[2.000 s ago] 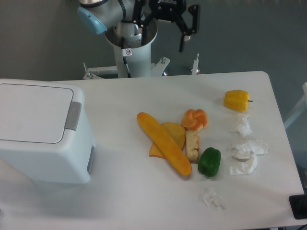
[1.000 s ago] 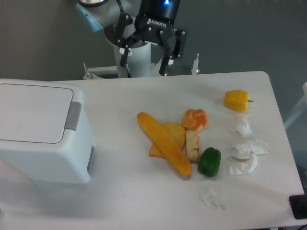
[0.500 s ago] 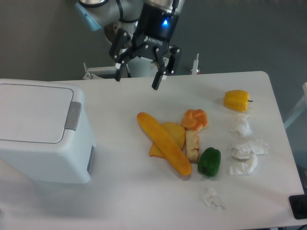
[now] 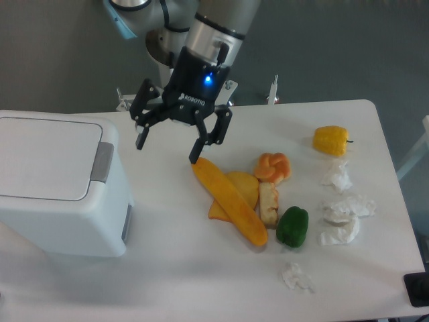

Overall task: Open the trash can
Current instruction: 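Lower the gripper onto the grey button on the trash can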

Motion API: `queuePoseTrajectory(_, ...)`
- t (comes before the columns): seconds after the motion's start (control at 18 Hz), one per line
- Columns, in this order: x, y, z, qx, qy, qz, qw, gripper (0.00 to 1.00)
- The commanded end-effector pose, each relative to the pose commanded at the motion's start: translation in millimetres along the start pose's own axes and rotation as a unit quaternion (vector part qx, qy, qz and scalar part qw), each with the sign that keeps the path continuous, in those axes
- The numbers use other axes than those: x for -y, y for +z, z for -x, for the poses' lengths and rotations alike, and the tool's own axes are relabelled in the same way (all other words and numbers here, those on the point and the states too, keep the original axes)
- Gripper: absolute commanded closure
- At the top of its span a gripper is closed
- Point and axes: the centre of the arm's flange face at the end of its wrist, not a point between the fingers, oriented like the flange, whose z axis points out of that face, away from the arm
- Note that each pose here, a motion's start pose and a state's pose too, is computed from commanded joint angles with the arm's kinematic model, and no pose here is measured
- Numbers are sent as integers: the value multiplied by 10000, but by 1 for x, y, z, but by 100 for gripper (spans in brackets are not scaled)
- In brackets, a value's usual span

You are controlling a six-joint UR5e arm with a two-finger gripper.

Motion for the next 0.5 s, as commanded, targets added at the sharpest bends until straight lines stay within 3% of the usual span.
queuePoseTrajectory(0.5, -18, 27, -7, -102, -20, 279, 9996, 0)
